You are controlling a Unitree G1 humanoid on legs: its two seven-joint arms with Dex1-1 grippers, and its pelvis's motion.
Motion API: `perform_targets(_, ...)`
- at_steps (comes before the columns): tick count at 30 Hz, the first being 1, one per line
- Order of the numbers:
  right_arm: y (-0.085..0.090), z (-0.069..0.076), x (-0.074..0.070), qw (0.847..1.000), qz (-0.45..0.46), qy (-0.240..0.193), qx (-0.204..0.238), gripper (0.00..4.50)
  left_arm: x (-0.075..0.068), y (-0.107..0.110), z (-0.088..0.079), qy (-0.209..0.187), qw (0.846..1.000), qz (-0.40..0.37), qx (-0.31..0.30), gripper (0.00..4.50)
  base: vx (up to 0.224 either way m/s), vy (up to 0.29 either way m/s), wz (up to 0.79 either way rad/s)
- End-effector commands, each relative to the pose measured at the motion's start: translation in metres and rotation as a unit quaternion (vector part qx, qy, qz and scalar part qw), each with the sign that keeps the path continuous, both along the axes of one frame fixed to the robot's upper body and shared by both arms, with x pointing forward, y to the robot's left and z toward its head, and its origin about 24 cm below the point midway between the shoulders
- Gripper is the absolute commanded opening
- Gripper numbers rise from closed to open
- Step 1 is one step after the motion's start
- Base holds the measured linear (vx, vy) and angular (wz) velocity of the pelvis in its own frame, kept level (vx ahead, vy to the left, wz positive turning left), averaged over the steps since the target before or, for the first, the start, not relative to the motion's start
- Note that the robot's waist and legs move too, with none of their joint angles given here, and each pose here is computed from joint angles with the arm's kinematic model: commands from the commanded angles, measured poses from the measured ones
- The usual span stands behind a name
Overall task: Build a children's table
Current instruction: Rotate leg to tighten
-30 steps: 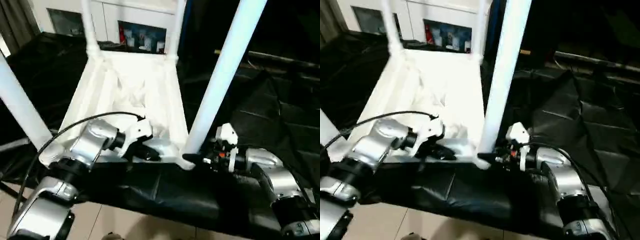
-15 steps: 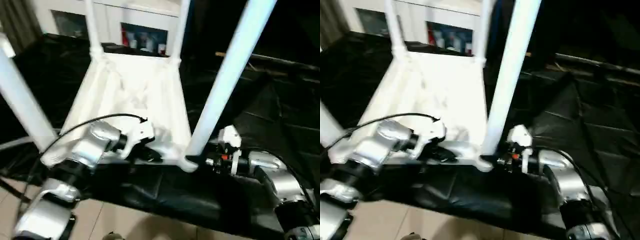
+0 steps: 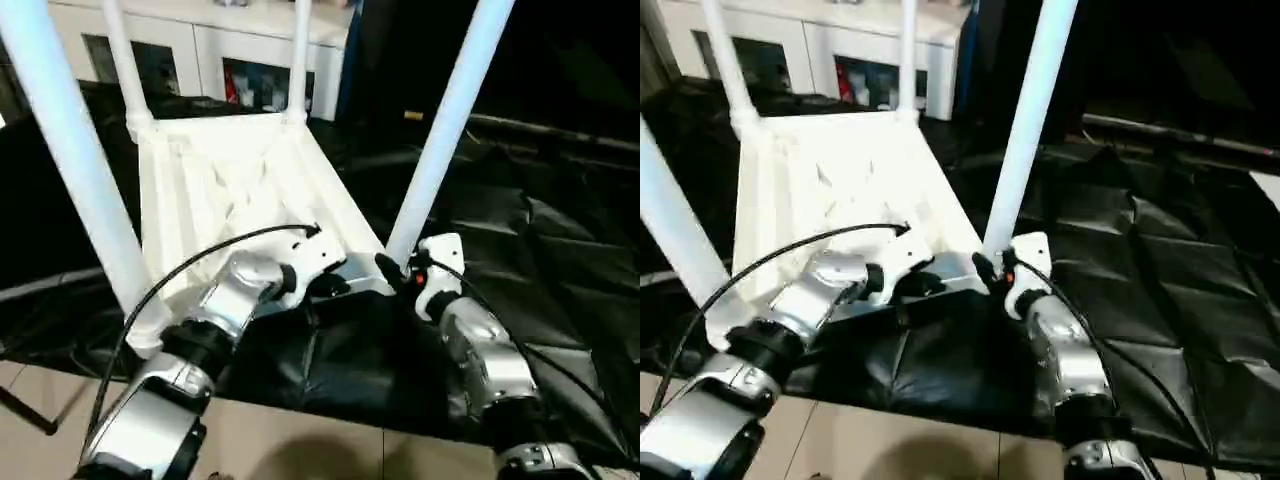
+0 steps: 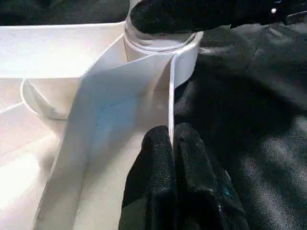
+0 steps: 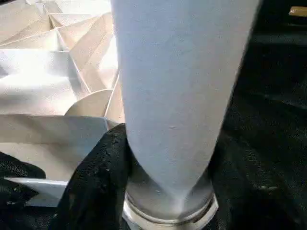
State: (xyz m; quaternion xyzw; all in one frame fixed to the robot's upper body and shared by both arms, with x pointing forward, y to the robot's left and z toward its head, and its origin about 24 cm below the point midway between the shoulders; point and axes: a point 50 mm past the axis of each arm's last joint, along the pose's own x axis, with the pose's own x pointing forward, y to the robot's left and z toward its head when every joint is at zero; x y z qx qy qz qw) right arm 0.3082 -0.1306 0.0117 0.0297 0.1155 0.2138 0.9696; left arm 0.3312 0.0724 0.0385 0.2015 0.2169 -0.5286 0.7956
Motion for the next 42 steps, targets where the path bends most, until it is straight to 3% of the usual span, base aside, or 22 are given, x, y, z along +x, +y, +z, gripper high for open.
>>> perform_targets(1, 0.034, -0.011, -0.012, 0.994, 0.104, 0.022, 0.007, 2.89, -0.013, -0.029, -0.006, 0.016, 0.998, -0.062, -0.011, 0.0, 0.0, 0.0, 0.0)
perform_targets(6, 0.013, -0.002, -0.012, 0.985, 0.17, -0.005, -0.008, 3.16, -0.012, -0.015, -0.005, 0.027, 0.997, -0.078, -0.001, 0.0, 0.0, 0.0, 0.0)
perform_targets(8, -0.008, 0.004, -0.016, 0.974, 0.226, -0.005, -0.022, 3.16, -0.012, -0.005, -0.003, 0.038, 0.995, -0.096, 0.002, 0.0, 0.0, 0.0, 0.0)
perform_targets(13, -0.041, 0.011, -0.021, 0.957, 0.284, 0.011, -0.058, 3.16, -0.016, 0.013, 0.0, 0.067, 0.988, -0.139, 0.008, 0.0, 0.011, -0.004, 0.0)
perform_targets(19, -0.062, 0.031, -0.019, 0.949, 0.315, 0.018, -0.004, 3.16, -0.026, 0.029, 0.003, 0.119, 0.976, -0.18, 0.006, 0.0, 0.032, -0.007, 0.01)
perform_targets(24, -0.06, 0.029, -0.025, 0.932, 0.36, 0.033, -0.009, 3.16, -0.03, 0.032, 0.004, 0.139, 0.972, -0.189, -0.002, 0.0, 0.02, 0.008, 0.0)
perform_targets(31, -0.055, 0.03, -0.026, 0.93, 0.366, 0.038, 0.017, 3.16, -0.033, 0.034, 0.006, 0.147, 0.97, -0.194, -0.004, 0.0, 0.0, 0.0, 0.0)
perform_targets(37, -0.051, 0.029, -0.029, 0.924, 0.378, 0.044, 0.037, 2.51, -0.033, 0.035, 0.007, 0.148, 0.97, -0.194, -0.005, 0.0, 0.0, 0.0, 0.0)
perform_targets(42, -0.045, 0.022, -0.037, 0.921, 0.383, 0.053, 0.049, 2.27, -0.029, 0.031, 0.007, 0.125, 0.977, -0.175, -0.011, 0.0, 0.0, 0.0, 0.0)
